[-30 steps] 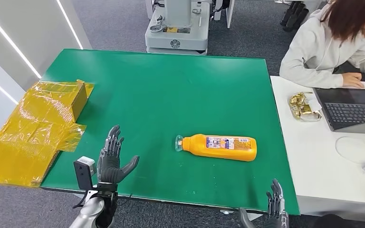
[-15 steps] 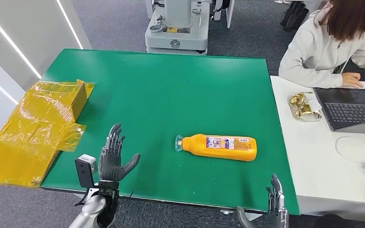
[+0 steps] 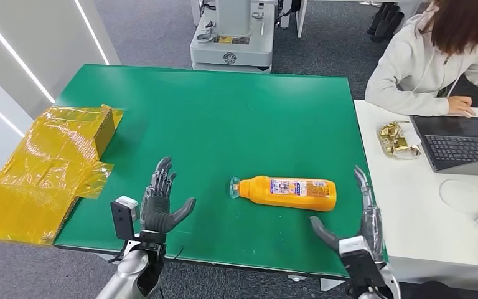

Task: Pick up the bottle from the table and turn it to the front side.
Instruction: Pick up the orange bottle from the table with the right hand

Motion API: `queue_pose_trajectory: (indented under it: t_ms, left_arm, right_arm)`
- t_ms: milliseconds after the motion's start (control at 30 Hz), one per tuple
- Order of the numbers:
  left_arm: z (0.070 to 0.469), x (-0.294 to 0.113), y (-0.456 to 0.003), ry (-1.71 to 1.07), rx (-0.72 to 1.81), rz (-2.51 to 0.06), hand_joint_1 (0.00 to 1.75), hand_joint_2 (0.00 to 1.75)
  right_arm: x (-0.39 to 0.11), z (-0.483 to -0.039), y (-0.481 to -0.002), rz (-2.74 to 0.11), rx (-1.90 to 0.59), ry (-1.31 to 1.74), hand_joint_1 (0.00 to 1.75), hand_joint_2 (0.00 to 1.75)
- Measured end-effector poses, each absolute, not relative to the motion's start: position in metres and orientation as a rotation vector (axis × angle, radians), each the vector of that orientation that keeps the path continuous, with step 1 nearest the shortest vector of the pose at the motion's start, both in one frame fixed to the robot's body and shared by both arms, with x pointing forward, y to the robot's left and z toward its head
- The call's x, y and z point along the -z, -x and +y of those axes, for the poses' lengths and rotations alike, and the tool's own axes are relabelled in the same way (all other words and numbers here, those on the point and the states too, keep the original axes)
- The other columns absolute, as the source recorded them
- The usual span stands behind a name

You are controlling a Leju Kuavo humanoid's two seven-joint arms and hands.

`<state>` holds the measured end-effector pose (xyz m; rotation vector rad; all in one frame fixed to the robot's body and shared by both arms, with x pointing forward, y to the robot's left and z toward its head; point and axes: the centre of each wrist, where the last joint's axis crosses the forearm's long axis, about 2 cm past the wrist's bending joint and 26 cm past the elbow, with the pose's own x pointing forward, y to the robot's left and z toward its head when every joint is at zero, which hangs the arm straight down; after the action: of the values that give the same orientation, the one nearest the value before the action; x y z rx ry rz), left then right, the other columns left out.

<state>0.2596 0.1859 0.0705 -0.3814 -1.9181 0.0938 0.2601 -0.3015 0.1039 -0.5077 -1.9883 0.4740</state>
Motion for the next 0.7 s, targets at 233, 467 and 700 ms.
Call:
queue_pose_trajectory:
  t_ms: [233, 467, 700]
  left_arm:
    - [0.180, -0.074, -0.269, 0.425, -0.057, -1.920, 0.00, 1.75]
    - [0.178, -0.074, -0.274, 0.444, -0.033, -1.910, 0.00, 1.75]
    - [0.174, -0.078, -0.280, 0.462, 0.011, -1.897, 0.00, 1.75]
  right_arm:
    - [-0.129, -0.335, -0.330, -1.814, -0.752, 0.579, 0.00, 1.75]
    - [-0.150, -0.350, -0.378, -1.647, -0.982, 0.604, 0.00, 1.75]
    - [-0.176, -0.339, -0.423, -1.344, -1.301, 0.493, 0.00, 1.75]
